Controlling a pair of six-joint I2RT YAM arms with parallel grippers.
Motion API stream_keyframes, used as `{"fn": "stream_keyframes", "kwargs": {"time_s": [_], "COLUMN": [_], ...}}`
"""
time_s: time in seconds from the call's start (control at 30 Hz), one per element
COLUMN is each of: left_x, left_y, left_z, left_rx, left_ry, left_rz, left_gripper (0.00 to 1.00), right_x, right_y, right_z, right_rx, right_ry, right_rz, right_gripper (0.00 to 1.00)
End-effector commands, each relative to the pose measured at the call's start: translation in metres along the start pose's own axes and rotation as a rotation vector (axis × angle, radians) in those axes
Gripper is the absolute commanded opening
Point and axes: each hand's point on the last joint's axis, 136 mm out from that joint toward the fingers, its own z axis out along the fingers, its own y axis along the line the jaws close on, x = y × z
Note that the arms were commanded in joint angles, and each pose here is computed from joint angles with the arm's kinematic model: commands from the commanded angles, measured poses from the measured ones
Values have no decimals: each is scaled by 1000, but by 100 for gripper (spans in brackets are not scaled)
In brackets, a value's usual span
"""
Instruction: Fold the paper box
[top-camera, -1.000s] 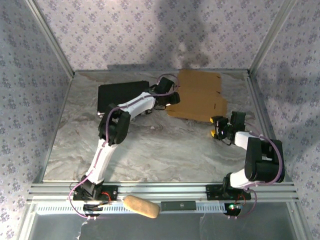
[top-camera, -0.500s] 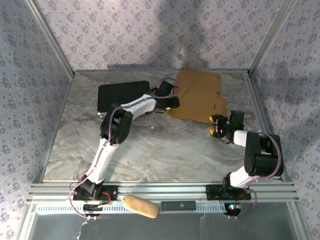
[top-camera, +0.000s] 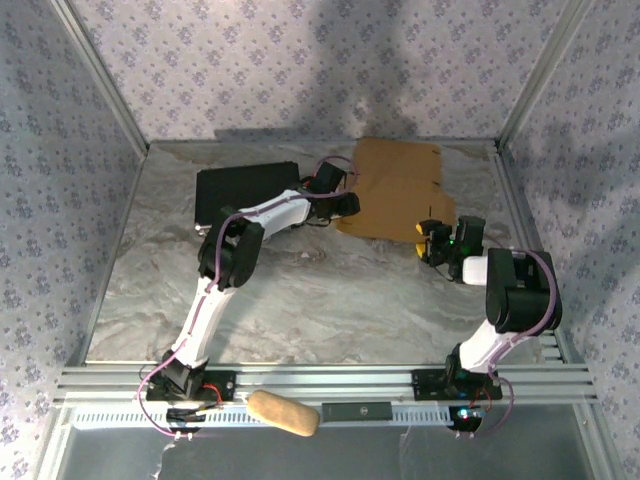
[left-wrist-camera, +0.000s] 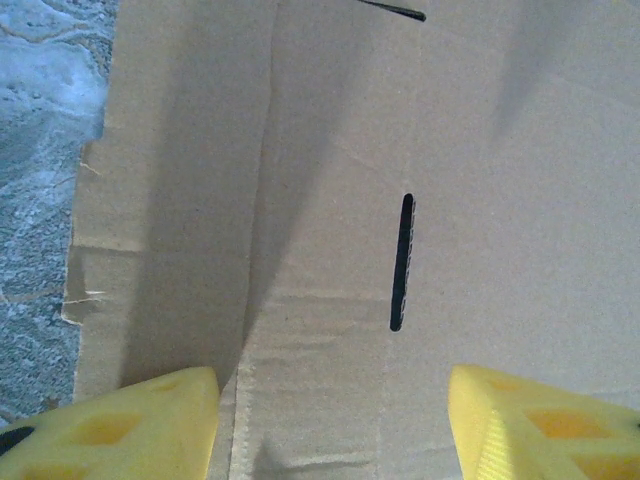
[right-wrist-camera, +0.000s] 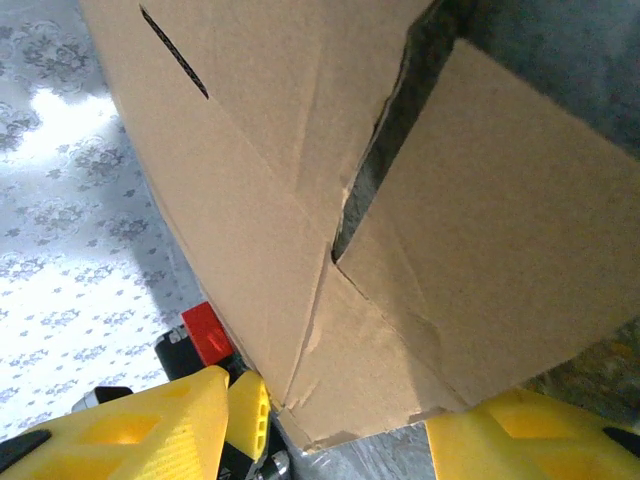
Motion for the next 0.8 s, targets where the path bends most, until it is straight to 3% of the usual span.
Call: {"fn": "stream_keyframes", "kwargs": {"time_s": [0.0, 0.77], "left_x": [-8, -5], "left_y": [-13, -13], "left_z": [-18, -19], "left_rx": [38, 50], "left_ry": [-8, 19], "left_rz": [-13, -12], "left_gripper": [62, 61], "right_x": [-10, -16], "right_y": [-9, -1], "right_z": [5, 19], "right_rx": [-4, -192], "right_ry": [-62, -162], "right_rz": [-13, -93], "right_gripper": [55, 43]}}
